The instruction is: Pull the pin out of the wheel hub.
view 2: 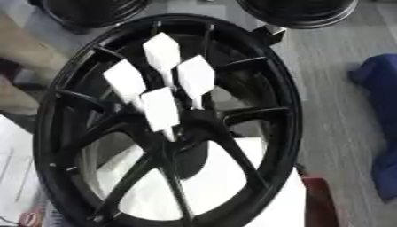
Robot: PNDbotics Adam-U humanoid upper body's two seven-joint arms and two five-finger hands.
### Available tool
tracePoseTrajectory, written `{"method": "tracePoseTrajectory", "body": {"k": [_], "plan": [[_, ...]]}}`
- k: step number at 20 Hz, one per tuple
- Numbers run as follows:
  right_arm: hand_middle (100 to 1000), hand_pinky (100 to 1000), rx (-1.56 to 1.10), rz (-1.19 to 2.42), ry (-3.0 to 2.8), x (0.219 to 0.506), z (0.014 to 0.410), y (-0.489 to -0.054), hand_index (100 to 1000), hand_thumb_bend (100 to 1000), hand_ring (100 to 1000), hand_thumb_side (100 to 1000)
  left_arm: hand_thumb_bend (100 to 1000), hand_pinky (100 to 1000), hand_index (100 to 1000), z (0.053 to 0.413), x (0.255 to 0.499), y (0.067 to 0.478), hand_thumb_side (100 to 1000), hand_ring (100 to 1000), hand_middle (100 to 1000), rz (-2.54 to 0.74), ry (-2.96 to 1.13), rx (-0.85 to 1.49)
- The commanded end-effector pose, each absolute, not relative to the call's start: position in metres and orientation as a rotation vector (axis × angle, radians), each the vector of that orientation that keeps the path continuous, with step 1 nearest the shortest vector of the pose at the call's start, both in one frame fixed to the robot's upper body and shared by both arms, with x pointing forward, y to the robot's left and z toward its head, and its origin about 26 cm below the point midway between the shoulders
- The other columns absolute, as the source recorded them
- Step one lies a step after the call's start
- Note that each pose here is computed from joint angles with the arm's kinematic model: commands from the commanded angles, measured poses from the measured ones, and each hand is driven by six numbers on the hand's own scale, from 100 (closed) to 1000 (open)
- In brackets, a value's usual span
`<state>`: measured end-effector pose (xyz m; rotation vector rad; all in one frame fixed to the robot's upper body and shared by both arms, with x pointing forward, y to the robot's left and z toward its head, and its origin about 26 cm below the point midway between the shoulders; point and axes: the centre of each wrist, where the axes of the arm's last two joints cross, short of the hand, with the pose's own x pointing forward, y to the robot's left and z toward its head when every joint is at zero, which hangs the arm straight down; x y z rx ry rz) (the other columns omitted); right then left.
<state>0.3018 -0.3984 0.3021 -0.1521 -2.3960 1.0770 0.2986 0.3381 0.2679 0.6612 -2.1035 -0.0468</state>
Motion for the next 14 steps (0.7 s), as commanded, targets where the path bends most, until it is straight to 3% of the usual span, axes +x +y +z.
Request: {"method": "tracePoseTrajectory", "body": {"k": [1, 8, 9, 10, 14], "plan": [[712, 846, -0.17, 1.171, -2.424, 0.296, 0.327, -0.392, 803, 100, 671, 459, 846, 696, 717, 0.284, 0.294, 0.336, 532, 775, 556, -0.075, -2.146, 0.68], [728, 842, -0.278, 1.475, -2.431, 0.295, 0.366, -0.376, 809, 100, 711, 444, 846, 693, 723, 0.286, 0.295, 0.335, 535, 775, 556, -0.063, -2.142, 0.685], [728, 840, -0.303, 1.541, -2.421, 0.294, 0.373, -0.372, 808, 100, 716, 450, 791, 693, 723, 0.286, 0.297, 0.335, 526, 775, 555, -0.058, -2.132, 0.696], [728, 838, -0.328, 1.613, -2.407, 0.293, 0.378, -0.369, 808, 100, 719, 455, 847, 692, 721, 0.286, 0.298, 0.336, 535, 775, 555, -0.055, -2.124, 0.702], [722, 829, -0.428, 1.929, -2.3, 0.293, 0.392, -0.353, 802, 146, 734, 492, 847, 692, 720, 0.285, 0.3, 0.337, 533, 776, 554, -0.05, -2.109, 0.707]]}}
